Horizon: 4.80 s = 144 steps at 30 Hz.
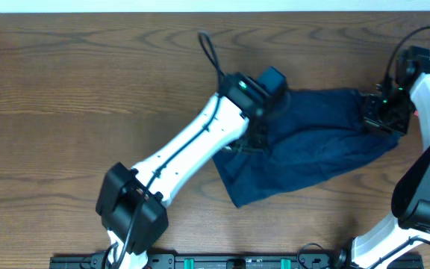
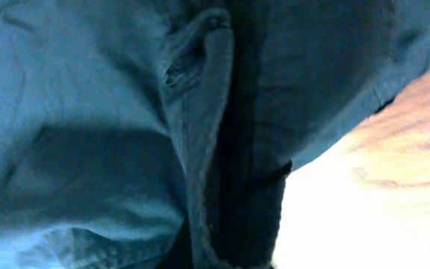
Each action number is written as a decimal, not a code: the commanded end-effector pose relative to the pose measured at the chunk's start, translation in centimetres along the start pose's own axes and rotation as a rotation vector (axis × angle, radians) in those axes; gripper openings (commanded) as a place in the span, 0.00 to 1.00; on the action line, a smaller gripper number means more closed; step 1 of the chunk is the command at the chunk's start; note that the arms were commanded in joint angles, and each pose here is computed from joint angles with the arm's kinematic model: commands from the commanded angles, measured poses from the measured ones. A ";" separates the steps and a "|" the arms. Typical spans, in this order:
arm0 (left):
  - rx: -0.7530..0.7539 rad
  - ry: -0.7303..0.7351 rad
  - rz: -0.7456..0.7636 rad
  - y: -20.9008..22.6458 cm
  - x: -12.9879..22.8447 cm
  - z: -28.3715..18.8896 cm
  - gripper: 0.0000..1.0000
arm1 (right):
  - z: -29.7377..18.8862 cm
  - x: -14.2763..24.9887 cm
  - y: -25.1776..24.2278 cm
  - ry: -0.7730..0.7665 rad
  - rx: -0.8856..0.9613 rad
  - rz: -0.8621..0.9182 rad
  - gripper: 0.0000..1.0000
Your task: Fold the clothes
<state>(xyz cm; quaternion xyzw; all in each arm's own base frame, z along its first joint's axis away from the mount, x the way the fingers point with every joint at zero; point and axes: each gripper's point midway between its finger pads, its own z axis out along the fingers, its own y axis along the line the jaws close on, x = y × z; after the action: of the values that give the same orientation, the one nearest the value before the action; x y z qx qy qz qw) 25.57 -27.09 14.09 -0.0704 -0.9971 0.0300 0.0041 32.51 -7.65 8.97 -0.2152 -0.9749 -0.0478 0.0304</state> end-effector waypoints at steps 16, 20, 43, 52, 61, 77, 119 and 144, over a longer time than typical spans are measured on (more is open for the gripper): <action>0.080 0.190 -0.036 -3.1 5.7 1.6 0.06 | -0.2 -0.2 0.0 -0.037 -0.047 0.032 0.02; 0.130 0.242 -0.010 -4.7 7.3 1.3 0.05 | -0.2 -0.4 0.0 -0.045 -0.048 0.031 0.01; 0.130 0.363 0.167 -5.7 12.0 0.8 1.00 | -0.2 -0.7 0.0 -0.055 -0.046 0.026 0.99; -0.003 0.030 0.108 -4.0 2.6 4.3 0.96 | -1.7 -1.3 1.3 -0.085 -0.109 -0.056 0.99; -0.011 0.193 0.003 -1.8 0.5 10.6 0.90 | -12.5 -4.2 4.3 -0.335 -0.169 -0.169 0.99; 0.001 0.259 -0.156 2.1 -3.5 18.5 0.07 | -20.3 -2.4 6.3 -0.446 -0.229 -0.216 0.99; -0.005 -0.166 -0.487 22.6 -8.7 -5.7 0.95 | -3.9 -0.6 18.7 0.012 -0.292 -0.592 0.63; -0.044 -0.085 -0.519 25.3 -7.1 -2.0 0.96 | 8.1 4.1 16.1 0.316 -0.202 -0.491 0.02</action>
<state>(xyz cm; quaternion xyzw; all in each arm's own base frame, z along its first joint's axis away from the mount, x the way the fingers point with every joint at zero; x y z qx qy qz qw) 36.35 -3.43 14.45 0.1951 -0.9802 0.0169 -0.0297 35.29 9.51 2.99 0.0407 -0.9725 -0.1780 0.1443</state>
